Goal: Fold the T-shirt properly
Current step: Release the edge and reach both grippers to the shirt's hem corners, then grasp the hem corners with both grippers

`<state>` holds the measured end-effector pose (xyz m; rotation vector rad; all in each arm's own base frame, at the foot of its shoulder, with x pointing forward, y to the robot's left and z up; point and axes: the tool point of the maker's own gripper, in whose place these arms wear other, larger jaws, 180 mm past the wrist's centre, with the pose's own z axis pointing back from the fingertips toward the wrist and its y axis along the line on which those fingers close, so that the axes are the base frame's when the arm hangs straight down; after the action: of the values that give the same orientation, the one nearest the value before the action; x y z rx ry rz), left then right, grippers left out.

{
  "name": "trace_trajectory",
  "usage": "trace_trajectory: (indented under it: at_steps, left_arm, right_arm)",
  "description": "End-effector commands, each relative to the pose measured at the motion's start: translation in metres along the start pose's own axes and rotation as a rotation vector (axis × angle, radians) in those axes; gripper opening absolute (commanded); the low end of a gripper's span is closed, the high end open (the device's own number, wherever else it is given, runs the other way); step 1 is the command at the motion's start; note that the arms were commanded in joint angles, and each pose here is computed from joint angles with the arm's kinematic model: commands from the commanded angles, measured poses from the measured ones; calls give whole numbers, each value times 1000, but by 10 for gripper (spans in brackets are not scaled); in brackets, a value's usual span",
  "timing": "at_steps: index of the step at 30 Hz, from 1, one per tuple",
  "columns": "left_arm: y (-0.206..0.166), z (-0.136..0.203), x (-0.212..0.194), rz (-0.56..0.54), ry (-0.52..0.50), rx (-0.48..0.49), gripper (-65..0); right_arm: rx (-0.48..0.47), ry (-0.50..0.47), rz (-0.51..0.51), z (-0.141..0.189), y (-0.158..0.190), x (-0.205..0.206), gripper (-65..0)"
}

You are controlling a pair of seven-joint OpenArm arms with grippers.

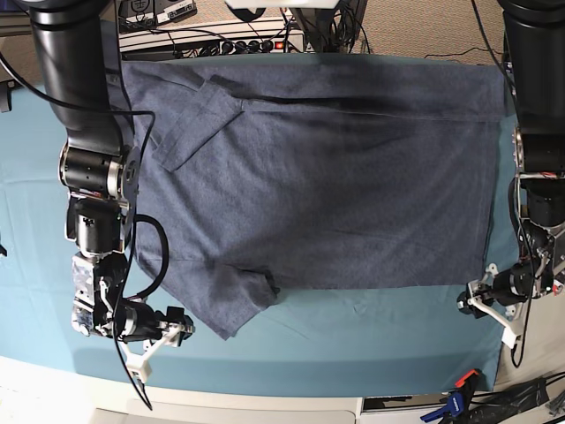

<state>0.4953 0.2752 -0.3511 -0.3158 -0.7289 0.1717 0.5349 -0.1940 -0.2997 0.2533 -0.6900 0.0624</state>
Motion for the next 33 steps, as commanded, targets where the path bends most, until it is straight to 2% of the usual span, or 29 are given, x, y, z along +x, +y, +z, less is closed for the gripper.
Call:
trace_trajectory:
  at_steps: [1, 7, 16, 24, 33]
  left_arm:
    - [-5, 8, 30, -19, -74, -8, -367]
    - [19, 8, 21, -52, -51, 108, -367]
    - [38, 2, -21, -26, 5, 139, -367]
    - [41, 6, -23, 111, -44, 77, -367]
    - [19, 3, -21, 121, -53, -25, -367]
  right_arm:
    - [5, -92, 20, 16, 3, 38, -319]
    - [5, -89, 20, 16, 3, 37, -319]
    - [5, -90, 21, 16, 3, 38, -319]
    - [23, -92, 40, 15, 7, 38, -319]
    - [26, -103, 41, 15, 9, 40, -319]
